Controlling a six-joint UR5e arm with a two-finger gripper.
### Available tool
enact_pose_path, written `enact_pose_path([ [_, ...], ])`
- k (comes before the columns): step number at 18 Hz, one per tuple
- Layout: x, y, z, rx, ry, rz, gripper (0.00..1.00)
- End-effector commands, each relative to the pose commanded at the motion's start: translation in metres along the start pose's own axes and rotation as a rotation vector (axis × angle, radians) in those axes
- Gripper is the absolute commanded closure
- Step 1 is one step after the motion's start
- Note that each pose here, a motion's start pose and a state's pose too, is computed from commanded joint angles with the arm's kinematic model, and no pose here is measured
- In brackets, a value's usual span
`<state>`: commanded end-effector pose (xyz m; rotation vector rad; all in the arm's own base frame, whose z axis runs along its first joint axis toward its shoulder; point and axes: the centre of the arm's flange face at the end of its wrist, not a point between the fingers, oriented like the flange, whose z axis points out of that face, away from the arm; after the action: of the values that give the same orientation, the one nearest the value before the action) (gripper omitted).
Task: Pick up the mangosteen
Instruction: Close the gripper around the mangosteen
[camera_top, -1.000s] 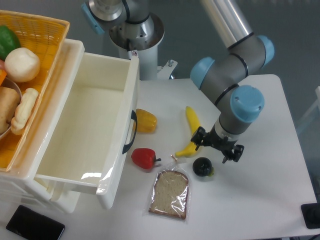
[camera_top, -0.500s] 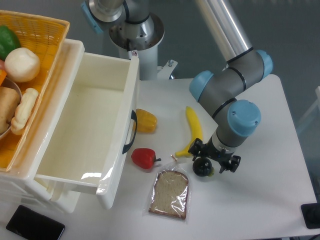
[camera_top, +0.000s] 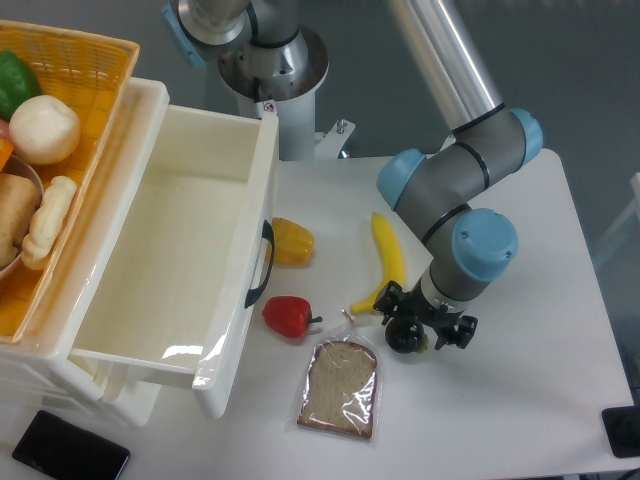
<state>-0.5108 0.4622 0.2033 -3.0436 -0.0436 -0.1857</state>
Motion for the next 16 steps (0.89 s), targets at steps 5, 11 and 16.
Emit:
enact_pose_path([
  [5, 0.0023, -0.0036, 0.0052, -0.005, 0.005, 0.007, 0.16],
  [11, 0.0015, -0.0045, 0.0022, -0.004, -0.001, 0.011, 0.44],
  [16, 0.001, -0.0042, -0.0017, 0.0, -0.006, 0.013, 0.66],
])
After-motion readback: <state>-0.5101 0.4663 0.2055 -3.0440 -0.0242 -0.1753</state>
